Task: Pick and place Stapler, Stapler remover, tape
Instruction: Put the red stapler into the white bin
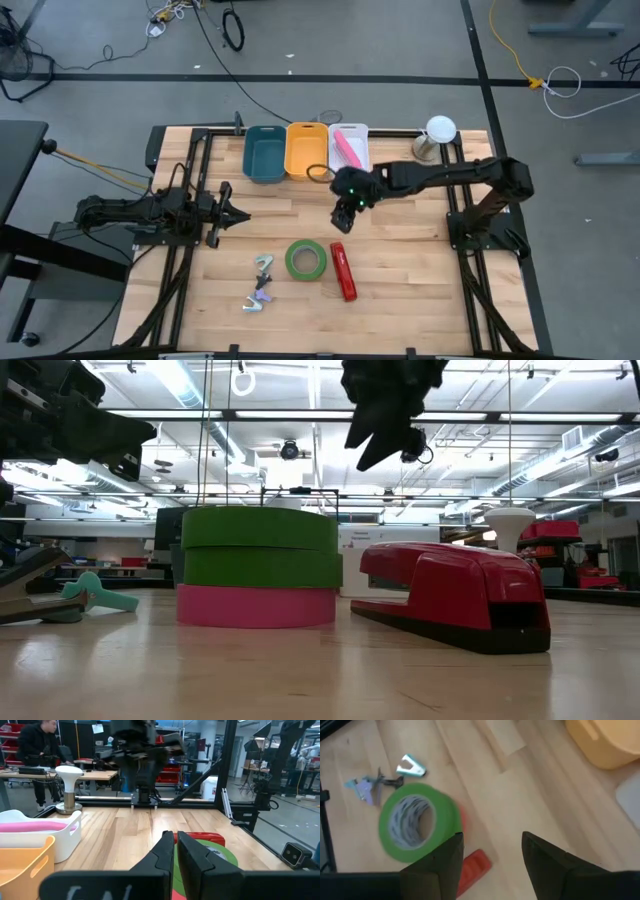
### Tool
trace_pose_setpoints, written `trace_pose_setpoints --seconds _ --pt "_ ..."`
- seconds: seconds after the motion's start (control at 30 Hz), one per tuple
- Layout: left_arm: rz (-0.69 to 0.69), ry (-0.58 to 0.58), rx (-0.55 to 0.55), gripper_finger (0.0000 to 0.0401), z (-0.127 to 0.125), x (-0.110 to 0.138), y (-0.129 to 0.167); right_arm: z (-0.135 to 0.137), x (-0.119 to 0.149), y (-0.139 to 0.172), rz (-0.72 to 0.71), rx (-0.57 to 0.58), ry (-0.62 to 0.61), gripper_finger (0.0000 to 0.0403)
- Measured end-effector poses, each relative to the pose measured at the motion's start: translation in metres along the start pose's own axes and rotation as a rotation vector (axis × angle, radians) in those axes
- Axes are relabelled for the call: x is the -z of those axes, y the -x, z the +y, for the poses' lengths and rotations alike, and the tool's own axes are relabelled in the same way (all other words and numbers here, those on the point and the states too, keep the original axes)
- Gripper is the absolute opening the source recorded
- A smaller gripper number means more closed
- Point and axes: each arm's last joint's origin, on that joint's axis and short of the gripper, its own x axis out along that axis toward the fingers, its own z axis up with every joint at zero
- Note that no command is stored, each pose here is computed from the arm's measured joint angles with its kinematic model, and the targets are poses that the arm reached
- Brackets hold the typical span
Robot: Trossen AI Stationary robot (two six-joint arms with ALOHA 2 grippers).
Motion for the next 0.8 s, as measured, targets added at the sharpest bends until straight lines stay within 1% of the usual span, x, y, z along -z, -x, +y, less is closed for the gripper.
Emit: trace_pose_setpoints --seconds 0.17,0.43,0.63,0.8 --pt "0.0 0.0 0.0 0.0025 0.0 0.0 0.0 0.028 0.016 0.001 -0.025 0.032 -0.019 0.0201" --pt "0.0 0.0 0.0 0.0025 0.0 0.0 0.0 0.07 0.047 0.006 -0.051 0.029 -0.181 0.0201" --pt "0.0 0.0 0.0 0.0025 0.0 0.0 0.0 0.091 0.065 0.004 -0.034 0.015 -0.26 0.0201" --pt "0.0 0.0 0.0 0.0025 0.0 0.0 0.0 0.1 0.076 -0.006 0.004 0.018 -0.325 0.0201"
